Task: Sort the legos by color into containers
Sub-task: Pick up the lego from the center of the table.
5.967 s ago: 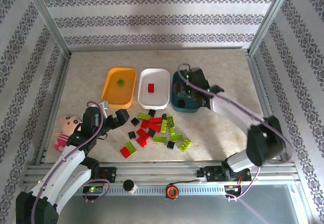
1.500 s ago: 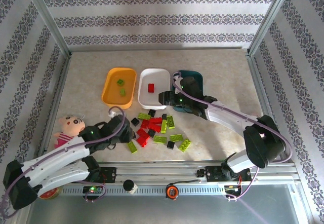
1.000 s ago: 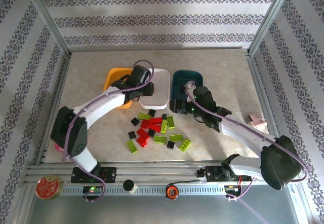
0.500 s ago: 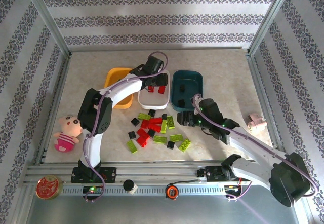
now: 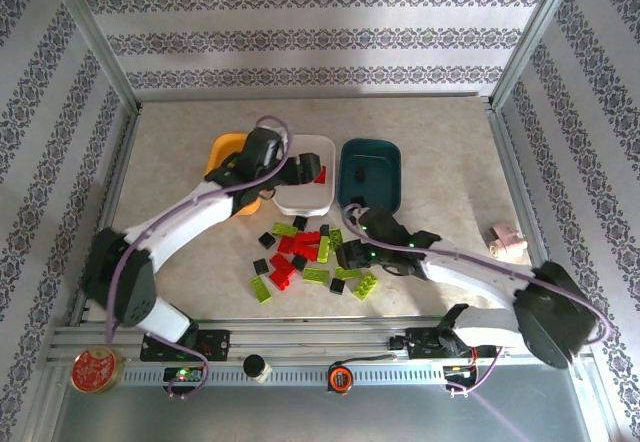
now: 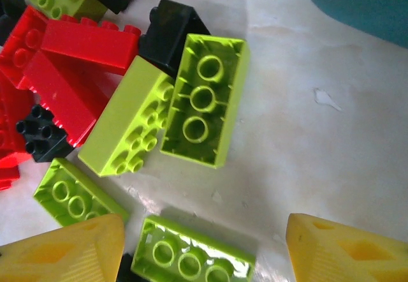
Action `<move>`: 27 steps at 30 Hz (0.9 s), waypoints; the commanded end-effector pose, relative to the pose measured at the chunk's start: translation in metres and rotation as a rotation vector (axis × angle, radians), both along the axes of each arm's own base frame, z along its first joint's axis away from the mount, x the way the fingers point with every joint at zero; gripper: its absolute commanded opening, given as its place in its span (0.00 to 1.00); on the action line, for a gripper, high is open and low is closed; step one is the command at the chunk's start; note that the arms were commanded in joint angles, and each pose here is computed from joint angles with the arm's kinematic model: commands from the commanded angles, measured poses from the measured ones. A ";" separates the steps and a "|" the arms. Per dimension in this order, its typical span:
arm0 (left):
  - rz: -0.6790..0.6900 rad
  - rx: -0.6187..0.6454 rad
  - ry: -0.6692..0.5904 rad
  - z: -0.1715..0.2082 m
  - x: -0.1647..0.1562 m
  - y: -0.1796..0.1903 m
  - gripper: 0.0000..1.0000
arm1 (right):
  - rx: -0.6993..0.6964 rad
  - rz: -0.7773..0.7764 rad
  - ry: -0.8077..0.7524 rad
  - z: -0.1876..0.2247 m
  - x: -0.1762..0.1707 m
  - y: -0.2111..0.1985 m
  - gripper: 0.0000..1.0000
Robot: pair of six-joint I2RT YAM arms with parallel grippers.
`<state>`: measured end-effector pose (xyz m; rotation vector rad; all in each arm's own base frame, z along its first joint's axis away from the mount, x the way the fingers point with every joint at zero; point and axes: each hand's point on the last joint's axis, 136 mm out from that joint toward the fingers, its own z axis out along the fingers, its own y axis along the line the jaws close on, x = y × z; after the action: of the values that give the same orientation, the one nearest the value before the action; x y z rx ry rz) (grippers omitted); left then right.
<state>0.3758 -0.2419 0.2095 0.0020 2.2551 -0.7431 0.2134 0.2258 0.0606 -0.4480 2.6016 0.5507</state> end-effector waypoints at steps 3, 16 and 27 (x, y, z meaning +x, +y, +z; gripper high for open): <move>0.019 -0.085 -0.016 0.000 -0.043 0.021 0.83 | -0.125 0.049 -0.053 -0.008 0.017 0.010 0.68; 0.083 -0.048 -0.023 -0.011 -0.107 0.073 0.89 | -0.201 0.070 -0.040 -0.031 0.031 0.025 0.60; 0.141 -0.053 -0.054 -0.010 -0.121 0.093 1.00 | -0.246 0.031 -0.021 -0.048 0.037 0.018 0.38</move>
<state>0.2590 -0.1579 0.2044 -0.1251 2.1524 -0.7505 0.2507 0.2496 0.0154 -0.5881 2.6507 0.2599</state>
